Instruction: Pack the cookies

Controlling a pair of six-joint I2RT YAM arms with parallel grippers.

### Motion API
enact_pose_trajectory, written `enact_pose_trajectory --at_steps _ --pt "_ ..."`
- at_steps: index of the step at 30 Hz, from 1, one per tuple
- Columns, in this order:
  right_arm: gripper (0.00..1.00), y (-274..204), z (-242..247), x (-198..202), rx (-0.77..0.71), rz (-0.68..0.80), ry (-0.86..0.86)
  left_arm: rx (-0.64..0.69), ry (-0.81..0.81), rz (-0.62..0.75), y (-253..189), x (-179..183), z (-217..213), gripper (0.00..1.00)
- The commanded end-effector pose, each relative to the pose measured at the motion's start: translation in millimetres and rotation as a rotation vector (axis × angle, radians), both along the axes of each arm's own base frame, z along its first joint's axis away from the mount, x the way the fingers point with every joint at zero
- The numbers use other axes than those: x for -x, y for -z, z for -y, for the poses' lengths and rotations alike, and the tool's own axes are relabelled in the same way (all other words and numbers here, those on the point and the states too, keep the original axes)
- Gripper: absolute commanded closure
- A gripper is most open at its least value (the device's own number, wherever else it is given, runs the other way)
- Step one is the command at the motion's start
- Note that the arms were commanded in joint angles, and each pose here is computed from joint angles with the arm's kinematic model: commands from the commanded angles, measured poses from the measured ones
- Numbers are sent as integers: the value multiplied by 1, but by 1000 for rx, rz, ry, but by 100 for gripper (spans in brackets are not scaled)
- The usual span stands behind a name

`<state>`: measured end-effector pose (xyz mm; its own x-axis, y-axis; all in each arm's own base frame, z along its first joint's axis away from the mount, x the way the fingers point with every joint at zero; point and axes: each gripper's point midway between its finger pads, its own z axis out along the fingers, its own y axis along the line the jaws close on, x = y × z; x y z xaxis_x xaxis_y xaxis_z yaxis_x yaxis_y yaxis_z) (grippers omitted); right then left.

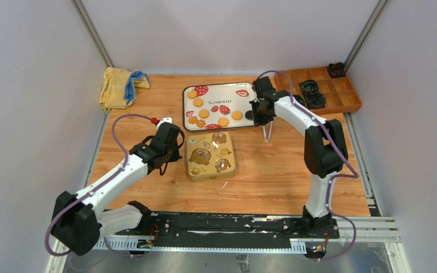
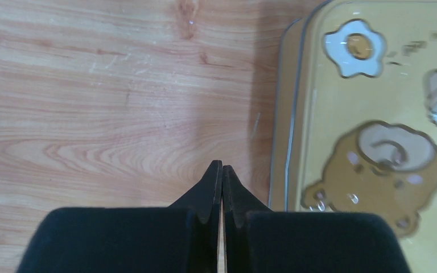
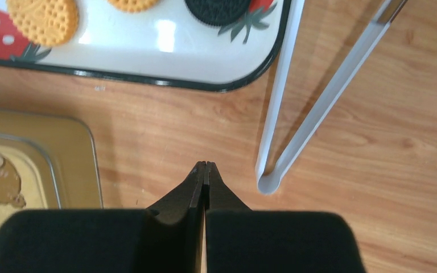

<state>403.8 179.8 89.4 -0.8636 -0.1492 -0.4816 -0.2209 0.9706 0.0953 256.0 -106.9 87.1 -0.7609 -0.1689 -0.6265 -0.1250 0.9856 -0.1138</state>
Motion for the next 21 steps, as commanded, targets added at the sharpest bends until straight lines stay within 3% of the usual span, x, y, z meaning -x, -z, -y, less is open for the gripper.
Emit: enact_pose_trajectory --at_steps 1,11,21 --pt "100 1 -7 35 -30 -41 -28 -11 -58 -45 29 -15 1 99" --pt "100 -13 26 106 -30 -7 -16 56 6 -39 34 -52 35 100" --pt "100 -18 34 123 -42 4 1 68 48 -36 27 -80 56 100"
